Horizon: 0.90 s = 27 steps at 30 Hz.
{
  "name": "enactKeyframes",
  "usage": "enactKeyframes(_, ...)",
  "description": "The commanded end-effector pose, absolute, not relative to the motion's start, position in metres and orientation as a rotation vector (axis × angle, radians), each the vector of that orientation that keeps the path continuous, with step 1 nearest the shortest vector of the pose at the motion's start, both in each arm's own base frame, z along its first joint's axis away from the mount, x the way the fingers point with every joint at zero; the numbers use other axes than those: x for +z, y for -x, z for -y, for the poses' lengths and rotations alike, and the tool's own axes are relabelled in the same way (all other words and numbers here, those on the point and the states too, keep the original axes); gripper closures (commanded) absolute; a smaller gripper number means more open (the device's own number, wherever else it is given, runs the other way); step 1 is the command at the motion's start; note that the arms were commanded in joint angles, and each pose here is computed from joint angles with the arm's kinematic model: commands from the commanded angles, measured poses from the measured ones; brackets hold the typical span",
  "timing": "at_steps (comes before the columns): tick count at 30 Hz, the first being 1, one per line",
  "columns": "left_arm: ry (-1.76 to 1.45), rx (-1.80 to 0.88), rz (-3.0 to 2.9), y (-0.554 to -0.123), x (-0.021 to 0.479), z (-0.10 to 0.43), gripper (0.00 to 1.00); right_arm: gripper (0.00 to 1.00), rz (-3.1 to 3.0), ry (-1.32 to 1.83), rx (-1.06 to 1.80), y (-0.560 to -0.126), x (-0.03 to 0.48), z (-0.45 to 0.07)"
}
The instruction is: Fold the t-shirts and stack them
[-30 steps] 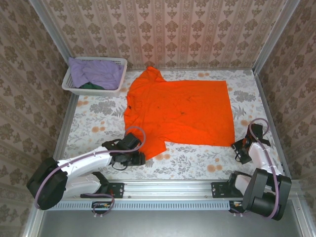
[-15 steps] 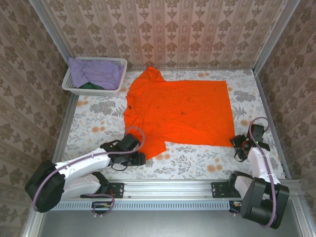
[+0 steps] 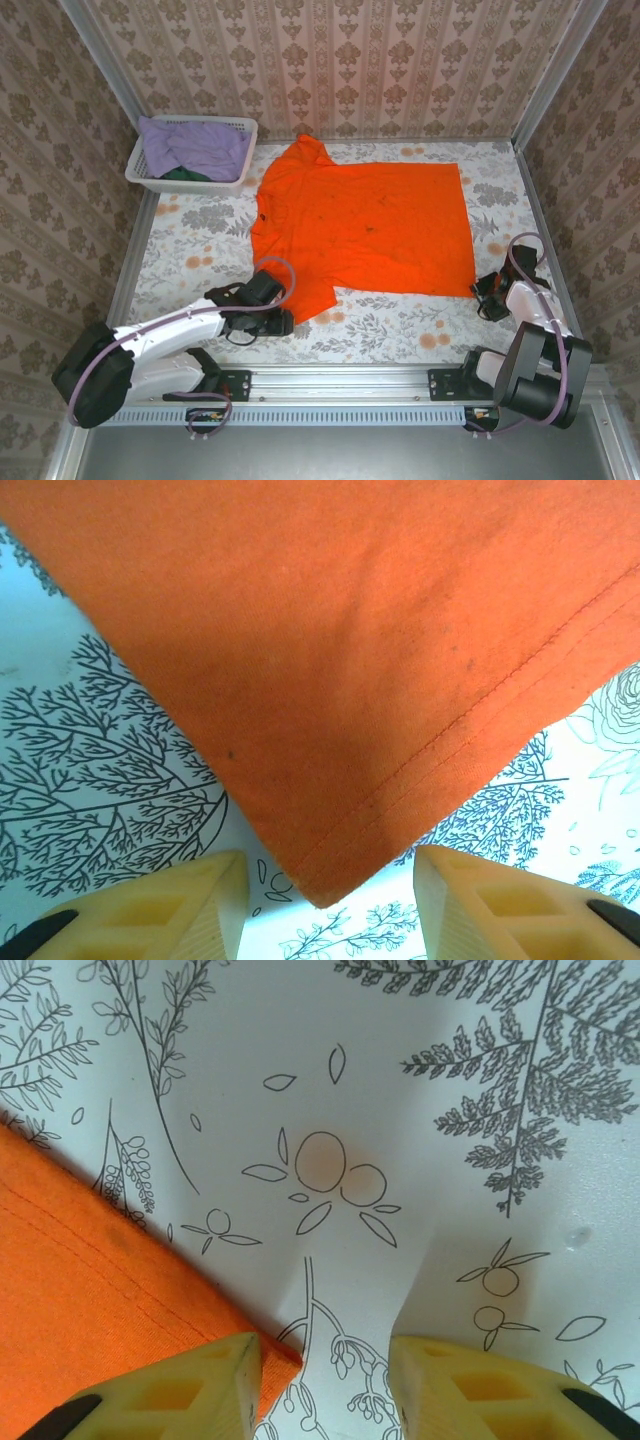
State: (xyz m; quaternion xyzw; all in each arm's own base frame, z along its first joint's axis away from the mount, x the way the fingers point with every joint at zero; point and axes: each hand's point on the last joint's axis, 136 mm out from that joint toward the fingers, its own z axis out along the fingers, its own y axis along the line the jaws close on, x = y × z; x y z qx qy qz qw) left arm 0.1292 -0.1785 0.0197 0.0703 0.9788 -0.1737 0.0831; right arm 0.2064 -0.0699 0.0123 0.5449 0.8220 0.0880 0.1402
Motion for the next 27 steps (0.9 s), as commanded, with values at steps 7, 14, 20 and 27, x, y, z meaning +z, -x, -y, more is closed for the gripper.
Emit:
enactKeyframes(7,-0.25,-0.564,-2.833,-0.143,0.03,0.189,0.52,0.54,-2.343,-1.499,0.415,-0.231,0.015,0.059)
enactKeyframes(14,-0.254,-0.568,-2.825,-0.144,0.031,0.189,0.52,0.53,-2.307,-1.494,0.378,-0.22,0.025,0.06)
enactKeyframes(20,-0.265,-0.567,-2.827,-0.145,0.029,0.191,0.52,0.62,-2.344,-1.485,0.423,-0.229,0.021,0.058)
enactKeyframes(27,-0.267,-0.575,-2.827,-0.145,0.03,0.193,0.52,0.7,-2.4,-1.517,0.412,-0.225,0.005,0.056)
